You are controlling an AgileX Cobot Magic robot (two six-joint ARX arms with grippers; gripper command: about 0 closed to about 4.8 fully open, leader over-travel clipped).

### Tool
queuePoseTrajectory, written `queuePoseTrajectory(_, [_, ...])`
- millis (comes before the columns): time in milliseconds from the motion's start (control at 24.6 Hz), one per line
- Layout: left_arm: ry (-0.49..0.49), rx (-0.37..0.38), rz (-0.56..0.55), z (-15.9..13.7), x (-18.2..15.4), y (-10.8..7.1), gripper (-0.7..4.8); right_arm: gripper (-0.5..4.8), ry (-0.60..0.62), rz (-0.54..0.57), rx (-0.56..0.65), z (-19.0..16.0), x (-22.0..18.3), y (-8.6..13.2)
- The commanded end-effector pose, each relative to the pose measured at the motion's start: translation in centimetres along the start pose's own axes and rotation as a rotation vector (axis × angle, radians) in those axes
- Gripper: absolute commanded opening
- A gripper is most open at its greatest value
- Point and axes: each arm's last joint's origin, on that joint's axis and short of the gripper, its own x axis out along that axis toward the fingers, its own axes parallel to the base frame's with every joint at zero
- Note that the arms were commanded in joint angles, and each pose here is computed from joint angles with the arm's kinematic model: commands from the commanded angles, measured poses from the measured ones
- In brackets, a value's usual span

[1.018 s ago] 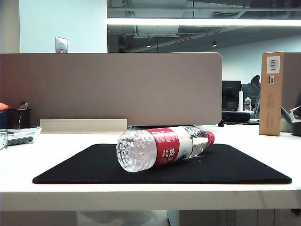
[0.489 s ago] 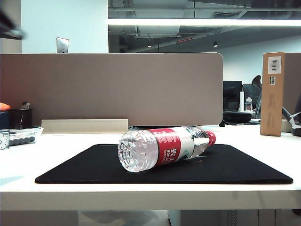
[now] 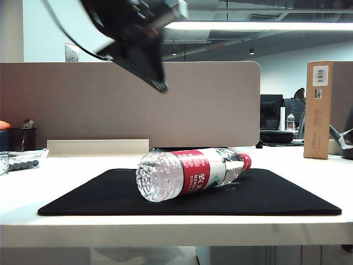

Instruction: Stand the plastic bottle up on the black mouse pad.

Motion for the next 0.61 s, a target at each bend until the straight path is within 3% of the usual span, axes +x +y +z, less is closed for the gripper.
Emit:
queuePoseTrajectory(41, [0.103, 0.038, -0.002, 2.1, 2.3, -0.6, 0.55, -0.01, -0.029, -0.001, -0.002, 0.1, -0.1, 0.0])
queuePoseTrajectory(81, [0.135, 0.061, -0.012, 3.1, 3.8, -0.8, 1.71, -0.01, -0.04, 0.002, -0.003, 0.2, -0.2, 0.0])
queuePoseTrajectory(163, [0.148, 0.111, -0.029, 4.1, 5.8, -1.6, 2.73, -0.01, -0.053, -0.007, -0.001, 0.3, -0.2, -0.1])
queuePoseTrajectory(326, [0.205, 0.176, -0.001, 4.9, 8.5, -2.8, 2.89, -0.01, -0.056, -0.008, -0.001, 0.3, -0.3, -0.1])
queuePoseTrajectory(407, [0.242, 0.202, 0.036, 5.1, 9.6, -3.1, 3.47, -0.01, -0.056, -0.007, -0.001, 0.3, -0.3, -0.1])
queuePoseTrajectory(611, [0.357, 0.234, 0.012, 4.8, 12.5, -3.1, 3.45, -0.01, -0.057, -0.007, -0.001, 0.3, -0.3, -0.1])
